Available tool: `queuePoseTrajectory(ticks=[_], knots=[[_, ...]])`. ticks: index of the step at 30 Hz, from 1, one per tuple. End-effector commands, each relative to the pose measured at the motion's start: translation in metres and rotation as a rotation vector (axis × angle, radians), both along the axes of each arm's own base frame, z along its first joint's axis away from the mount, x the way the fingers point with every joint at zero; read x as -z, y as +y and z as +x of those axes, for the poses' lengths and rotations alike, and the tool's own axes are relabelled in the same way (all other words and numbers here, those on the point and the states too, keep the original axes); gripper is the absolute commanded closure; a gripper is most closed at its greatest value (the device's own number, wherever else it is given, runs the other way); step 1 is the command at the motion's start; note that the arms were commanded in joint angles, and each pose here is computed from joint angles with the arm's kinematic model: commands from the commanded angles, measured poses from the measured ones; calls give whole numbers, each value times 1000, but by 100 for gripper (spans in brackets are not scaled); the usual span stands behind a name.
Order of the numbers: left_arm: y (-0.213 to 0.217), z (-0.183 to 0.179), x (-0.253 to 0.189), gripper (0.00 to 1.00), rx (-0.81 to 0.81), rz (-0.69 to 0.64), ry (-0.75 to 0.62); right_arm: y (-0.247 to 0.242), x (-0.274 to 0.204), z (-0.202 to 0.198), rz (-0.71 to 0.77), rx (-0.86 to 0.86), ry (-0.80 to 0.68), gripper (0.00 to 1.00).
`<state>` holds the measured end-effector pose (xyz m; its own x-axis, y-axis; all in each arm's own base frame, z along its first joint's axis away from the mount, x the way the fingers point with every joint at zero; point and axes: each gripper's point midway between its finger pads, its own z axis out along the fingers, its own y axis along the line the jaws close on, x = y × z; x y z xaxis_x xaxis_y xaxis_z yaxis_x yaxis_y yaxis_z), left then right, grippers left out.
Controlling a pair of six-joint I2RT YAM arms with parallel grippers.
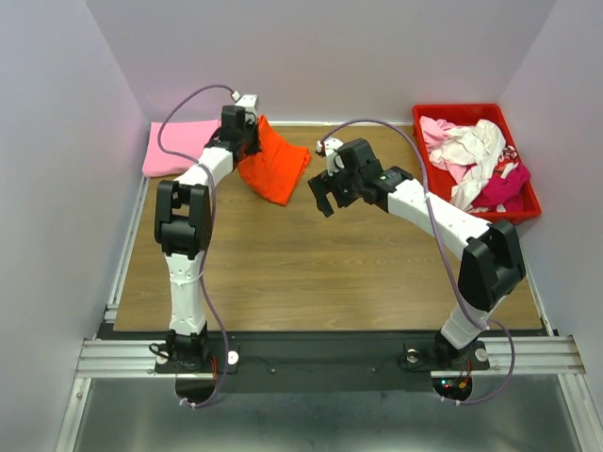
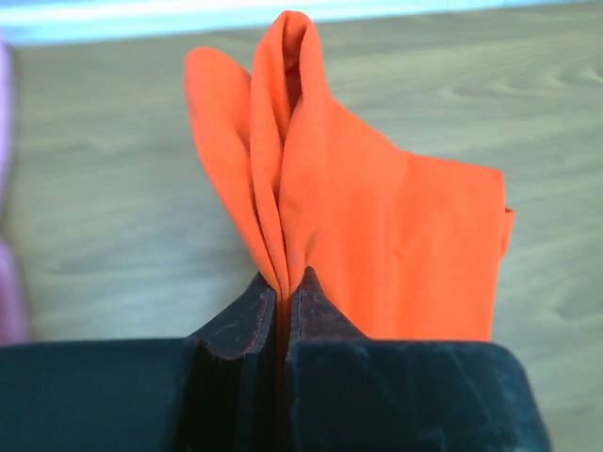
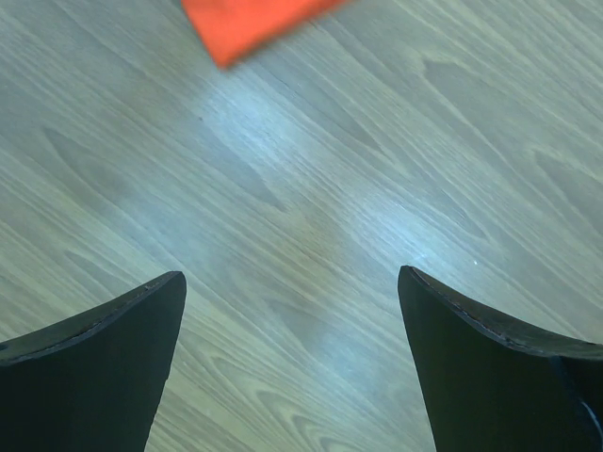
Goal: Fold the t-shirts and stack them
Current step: Neatly place the folded tshirt to the corner
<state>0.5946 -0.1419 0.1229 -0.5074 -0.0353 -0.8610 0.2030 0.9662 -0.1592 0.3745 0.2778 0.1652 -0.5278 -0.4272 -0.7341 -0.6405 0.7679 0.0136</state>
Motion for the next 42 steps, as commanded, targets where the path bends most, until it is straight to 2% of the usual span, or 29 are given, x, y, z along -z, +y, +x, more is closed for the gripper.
queuePoseTrajectory(ticks=[1,5,13,20,27,42], knots=[[44,37,-62,100,-40,140,-131,-15,-10,1,-10,19,-28,0],[80,63,-90,100,-92,176,-199,-16,-8,0,-9,12,-21,0],[128,75,-118,100,-119,278,-260,-15,-1,-4,-4,2,3,0],[140,70,-134,100,-123,327,-284,-14,-2,-4,-2,-2,7,0],[144,63,-172,100,-121,342,-352,-15,0,-5,-9,0,9,0],[136,48,-216,100,-114,279,-428,-12,6,-4,-9,-6,30,0]])
